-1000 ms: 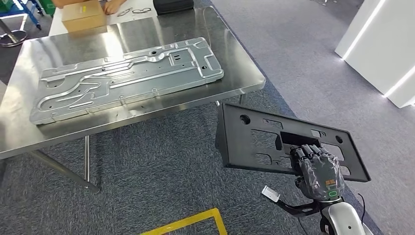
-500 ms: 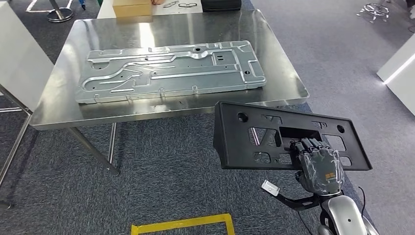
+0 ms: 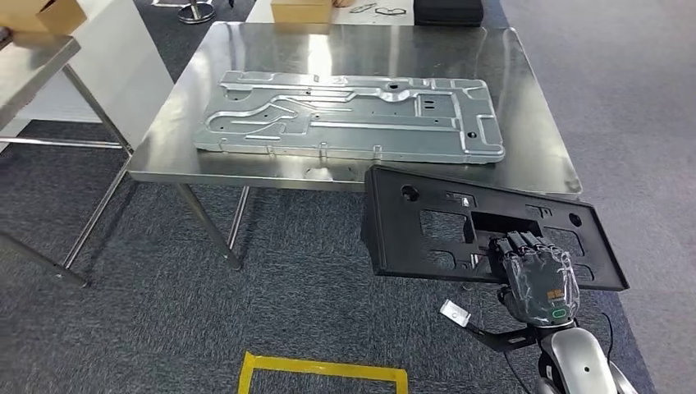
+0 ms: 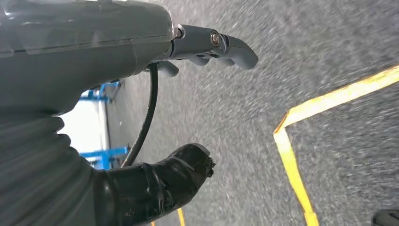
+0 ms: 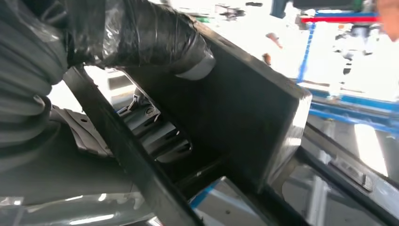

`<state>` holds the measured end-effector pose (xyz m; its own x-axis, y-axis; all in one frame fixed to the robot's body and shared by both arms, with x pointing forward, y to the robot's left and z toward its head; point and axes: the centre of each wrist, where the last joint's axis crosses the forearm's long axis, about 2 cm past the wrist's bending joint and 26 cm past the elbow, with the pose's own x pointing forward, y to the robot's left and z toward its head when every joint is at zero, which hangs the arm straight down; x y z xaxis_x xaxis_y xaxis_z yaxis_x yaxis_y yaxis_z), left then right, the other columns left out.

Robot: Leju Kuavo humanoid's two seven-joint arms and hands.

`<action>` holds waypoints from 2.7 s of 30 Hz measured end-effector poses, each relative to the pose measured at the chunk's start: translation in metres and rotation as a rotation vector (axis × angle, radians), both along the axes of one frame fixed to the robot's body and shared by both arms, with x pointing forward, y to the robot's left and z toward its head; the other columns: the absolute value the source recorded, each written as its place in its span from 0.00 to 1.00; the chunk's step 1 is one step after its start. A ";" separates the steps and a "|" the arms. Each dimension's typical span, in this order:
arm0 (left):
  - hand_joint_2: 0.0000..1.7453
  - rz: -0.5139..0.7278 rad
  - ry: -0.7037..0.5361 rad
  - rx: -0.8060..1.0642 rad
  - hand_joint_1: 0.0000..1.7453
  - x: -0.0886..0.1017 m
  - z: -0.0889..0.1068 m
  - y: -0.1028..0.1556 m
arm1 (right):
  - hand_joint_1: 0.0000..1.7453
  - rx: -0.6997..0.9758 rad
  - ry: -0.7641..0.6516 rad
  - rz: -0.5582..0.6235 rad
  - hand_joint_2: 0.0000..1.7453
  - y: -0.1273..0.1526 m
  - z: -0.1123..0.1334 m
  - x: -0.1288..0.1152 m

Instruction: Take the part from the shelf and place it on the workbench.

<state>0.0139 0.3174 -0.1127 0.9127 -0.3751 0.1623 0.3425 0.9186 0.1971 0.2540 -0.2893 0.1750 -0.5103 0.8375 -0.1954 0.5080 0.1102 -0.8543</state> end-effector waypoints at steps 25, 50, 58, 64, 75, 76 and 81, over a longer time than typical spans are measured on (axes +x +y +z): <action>1.00 0.014 0.012 -0.006 0.00 -0.005 0.000 0.002 | 1.00 -0.044 -0.017 -0.022 1.00 -0.003 0.001 0.001; 1.00 0.084 0.026 -0.027 0.00 -0.008 0.000 0.006 | 1.00 -0.205 -0.187 -0.345 1.00 -0.134 0.072 -0.007; 1.00 0.102 0.073 -0.046 0.00 -0.008 0.000 0.006 | 1.00 -0.252 -0.247 -0.361 1.00 -0.142 0.080 -0.011; 1.00 0.102 0.080 -0.059 0.00 -0.007 0.000 0.004 | 1.00 -0.256 -0.261 -0.358 1.00 -0.136 0.075 -0.009; 1.00 0.105 0.073 -0.073 0.00 -0.003 0.000 0.000 | 1.00 -0.253 -0.245 -0.323 1.00 -0.127 0.064 -0.010; 1.00 0.107 0.076 -0.076 0.00 -0.003 0.000 0.000 | 1.00 -0.253 -0.243 -0.321 1.00 -0.126 0.062 -0.011; 1.00 0.120 0.091 -0.075 0.00 -0.007 0.000 0.001 | 1.00 -0.224 -0.262 -0.317 1.00 -0.126 0.052 -0.023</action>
